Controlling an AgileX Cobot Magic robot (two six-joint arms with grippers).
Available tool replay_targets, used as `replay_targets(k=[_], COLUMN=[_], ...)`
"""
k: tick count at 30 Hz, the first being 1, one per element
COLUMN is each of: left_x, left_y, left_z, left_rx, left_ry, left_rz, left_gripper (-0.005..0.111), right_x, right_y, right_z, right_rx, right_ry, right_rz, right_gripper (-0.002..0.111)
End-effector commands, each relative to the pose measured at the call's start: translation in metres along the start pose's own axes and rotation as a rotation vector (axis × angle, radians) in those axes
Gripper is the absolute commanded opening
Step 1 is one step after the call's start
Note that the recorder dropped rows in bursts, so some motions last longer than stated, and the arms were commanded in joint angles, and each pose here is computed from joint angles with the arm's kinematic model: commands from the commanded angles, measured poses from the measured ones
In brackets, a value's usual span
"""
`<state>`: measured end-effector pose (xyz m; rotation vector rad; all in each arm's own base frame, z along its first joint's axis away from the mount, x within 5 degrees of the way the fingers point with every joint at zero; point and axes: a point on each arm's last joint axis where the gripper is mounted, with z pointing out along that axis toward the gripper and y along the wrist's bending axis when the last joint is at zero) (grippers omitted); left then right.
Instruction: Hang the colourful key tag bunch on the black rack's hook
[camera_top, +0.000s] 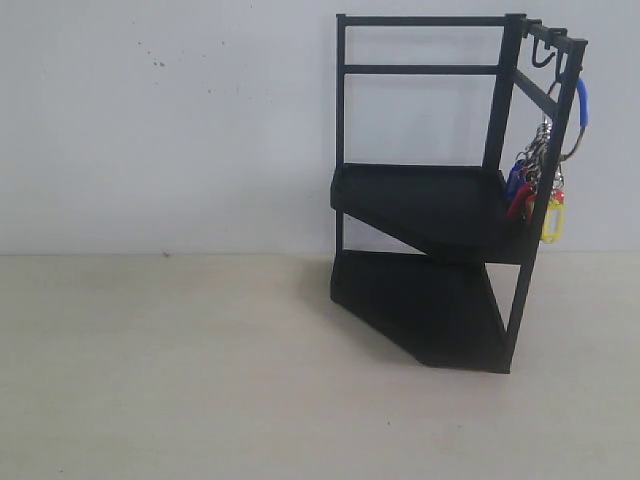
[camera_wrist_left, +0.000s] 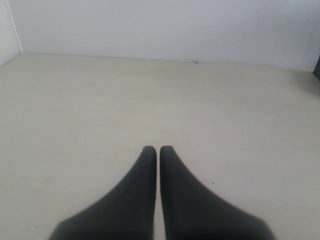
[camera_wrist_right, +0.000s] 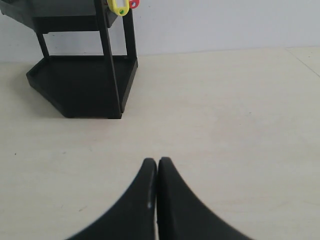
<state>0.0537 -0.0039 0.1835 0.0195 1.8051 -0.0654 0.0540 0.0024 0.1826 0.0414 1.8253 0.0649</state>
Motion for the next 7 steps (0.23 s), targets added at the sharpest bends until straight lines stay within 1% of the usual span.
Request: replay_targets(k=[1, 7], left_x=[-0.0017, -0.0017], left_y=[0.0, 0.0], left_z=[0.0, 0.0], left_rx=[-0.002, -0.002], left_ry=[-0.011, -0.011], left_rz=[-0.007, -0.007], left_gripper=[0.004, 0.004], right_x=[-0.0003, -0.0003], right_y=[-0.0001, -0.0001], right_z=[-0.0004, -0.0004], right_rx=[0.002, 0.002], right_ry=[-0.007, -0.007], right_rz=[-0.004, -0.002], right_gripper=[0.0, 0.0])
